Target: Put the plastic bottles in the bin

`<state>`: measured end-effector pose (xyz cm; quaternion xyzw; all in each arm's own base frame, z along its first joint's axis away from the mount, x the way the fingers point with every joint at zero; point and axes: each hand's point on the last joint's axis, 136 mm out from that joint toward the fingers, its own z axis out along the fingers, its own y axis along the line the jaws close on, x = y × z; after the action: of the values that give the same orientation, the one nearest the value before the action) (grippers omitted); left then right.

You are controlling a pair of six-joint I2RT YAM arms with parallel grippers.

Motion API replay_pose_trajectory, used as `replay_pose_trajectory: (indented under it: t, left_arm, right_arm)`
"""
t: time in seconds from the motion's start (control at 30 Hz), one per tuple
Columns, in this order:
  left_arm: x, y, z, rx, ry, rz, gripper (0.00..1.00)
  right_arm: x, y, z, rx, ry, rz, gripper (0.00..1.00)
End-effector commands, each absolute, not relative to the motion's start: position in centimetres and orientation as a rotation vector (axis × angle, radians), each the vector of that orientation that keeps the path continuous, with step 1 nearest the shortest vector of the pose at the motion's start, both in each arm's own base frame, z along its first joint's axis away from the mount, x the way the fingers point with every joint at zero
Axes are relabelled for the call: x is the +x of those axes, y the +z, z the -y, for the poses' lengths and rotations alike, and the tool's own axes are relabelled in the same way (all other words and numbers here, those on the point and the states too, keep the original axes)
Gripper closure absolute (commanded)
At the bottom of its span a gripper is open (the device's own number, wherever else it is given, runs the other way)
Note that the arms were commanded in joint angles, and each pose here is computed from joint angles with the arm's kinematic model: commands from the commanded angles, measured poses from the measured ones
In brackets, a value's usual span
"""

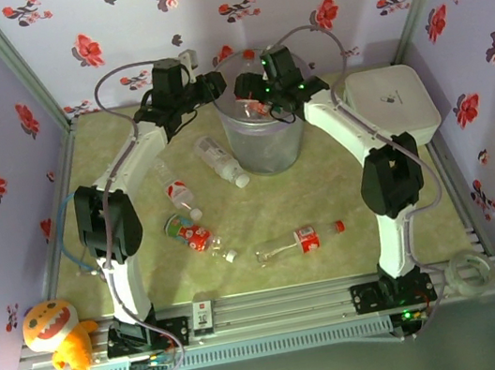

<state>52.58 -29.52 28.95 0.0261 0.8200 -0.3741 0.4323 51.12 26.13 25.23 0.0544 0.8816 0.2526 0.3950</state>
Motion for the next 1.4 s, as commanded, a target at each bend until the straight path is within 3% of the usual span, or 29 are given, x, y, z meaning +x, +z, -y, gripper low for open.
replay_pose_trajectory:
  t: [0.0,0.13,0.27,0.4,0.63,0.77,0.93,1.13,1.37]
  left_arm:
    - [52.2,29.8,30.3,0.102,-0.949,-2.034,0.58]
    - [52.1,29.8,30.3,0.107,-0.945,-2.036,0.58]
    - [52.1,29.7,30.3,0.107,-0.944,-2.037,0.58]
    - [52.2,29.4,30.4,0.105,-0.944,-2.043,0.58]
    - [52.3,29.4,30.4,0.107,-0.942,-2.045,0.58]
    - [52.5,29.3,30.6,0.108,-0.948,-2.050,0.58]
    - [52.5,29.6,30.6,0.119,-0.943,-2.047,0.58]
    - [52.6,29.5,30.9,0.115,-0.953,-2.049,0.58]
    - [52.6,29.6,31.0,0.122,-0.953,-2.050,0.58]
  right_arm:
    - [49.7,29.8,-23.7,0.072,0.519,-2.194,0.18]
    - [49.7,31.4,-20.4,0.083,0.337,-2.173,0.19]
    - [50.3,31.8,-19.8,0.083,0.336,-2.155,0.23]
    - [51.4,31.3,-21.9,0.027,0.422,-2.177,0.38]
    - [51.9,27.1,-26.3,-0.080,0.554,-2.294,0.42]
    - [51.5,24.0,-27.9,-0.129,0.616,-2.370,0.53]
    - [48.8,21.9,-29.1,-0.203,0.664,-2.433,0.54]
    - [48.3,26.3,-27.3,-0.152,0.696,-2.341,0.53]
    - [47.6,32.2,-24.5,-0.181,0.611,-2.226,0.46]
